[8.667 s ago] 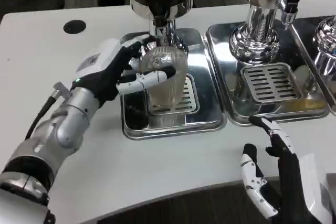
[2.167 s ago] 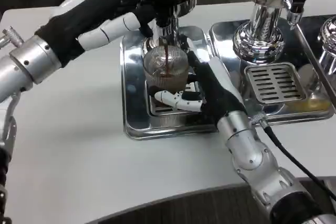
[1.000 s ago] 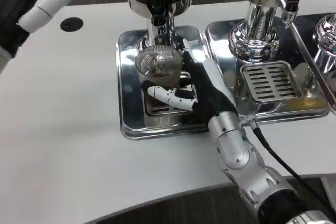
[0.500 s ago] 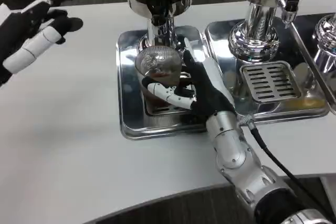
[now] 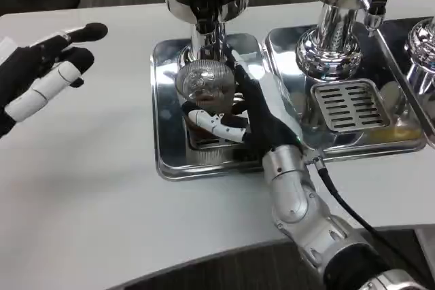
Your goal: Grasp the cup under the faucet to collect the drink, then remove the cup.
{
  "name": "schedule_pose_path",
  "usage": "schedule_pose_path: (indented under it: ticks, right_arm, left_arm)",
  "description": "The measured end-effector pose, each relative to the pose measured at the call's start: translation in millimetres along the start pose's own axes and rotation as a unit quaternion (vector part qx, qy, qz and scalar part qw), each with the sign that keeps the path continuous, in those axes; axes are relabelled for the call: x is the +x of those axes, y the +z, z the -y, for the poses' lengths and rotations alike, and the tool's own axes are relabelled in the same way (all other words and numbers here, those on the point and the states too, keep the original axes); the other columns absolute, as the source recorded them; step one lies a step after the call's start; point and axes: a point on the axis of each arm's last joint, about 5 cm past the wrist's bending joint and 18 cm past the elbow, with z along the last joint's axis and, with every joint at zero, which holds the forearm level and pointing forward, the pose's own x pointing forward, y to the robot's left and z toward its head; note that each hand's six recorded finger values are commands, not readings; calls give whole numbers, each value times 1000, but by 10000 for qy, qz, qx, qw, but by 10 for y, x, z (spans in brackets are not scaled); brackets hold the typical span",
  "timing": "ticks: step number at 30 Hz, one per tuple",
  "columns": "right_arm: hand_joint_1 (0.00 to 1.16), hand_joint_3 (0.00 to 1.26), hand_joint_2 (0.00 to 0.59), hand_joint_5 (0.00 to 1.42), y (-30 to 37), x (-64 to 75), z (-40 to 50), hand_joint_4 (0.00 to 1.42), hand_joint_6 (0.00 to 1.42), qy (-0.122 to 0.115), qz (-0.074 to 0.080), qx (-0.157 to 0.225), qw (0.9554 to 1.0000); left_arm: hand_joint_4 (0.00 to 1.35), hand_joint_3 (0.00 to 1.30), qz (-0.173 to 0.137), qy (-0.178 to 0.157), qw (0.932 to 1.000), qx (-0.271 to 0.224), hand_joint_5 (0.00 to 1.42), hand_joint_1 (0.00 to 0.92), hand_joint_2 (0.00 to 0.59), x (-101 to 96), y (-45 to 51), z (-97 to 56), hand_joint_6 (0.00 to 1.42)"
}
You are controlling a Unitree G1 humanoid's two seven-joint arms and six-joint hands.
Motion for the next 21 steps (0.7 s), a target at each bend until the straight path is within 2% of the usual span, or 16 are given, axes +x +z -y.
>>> schedule_pose_path:
  ticks: [5, 14, 21]
  right_arm:
    - [695, 245, 185, 416, 0, -4, -9, 251, 543, -159, 27, -101, 9998]
    - [715, 338, 178, 551, -2, -9, -19, 359, 743, -314, 47, -158, 9994]
    - [728, 379, 183, 623, -7, -16, -31, 411, 838, -429, 52, -194, 9989]
  left_arm:
    - [109, 218, -34, -45, 10000, -3, 165, 0, 112, -13, -14, 20, 404]
    - [128, 219, 0, -54, 10000, 14, 178, 0, 121, -12, -11, 23, 404]
    - [140, 219, 34, -67, 10000, 29, 187, 0, 126, -10, -8, 28, 404]
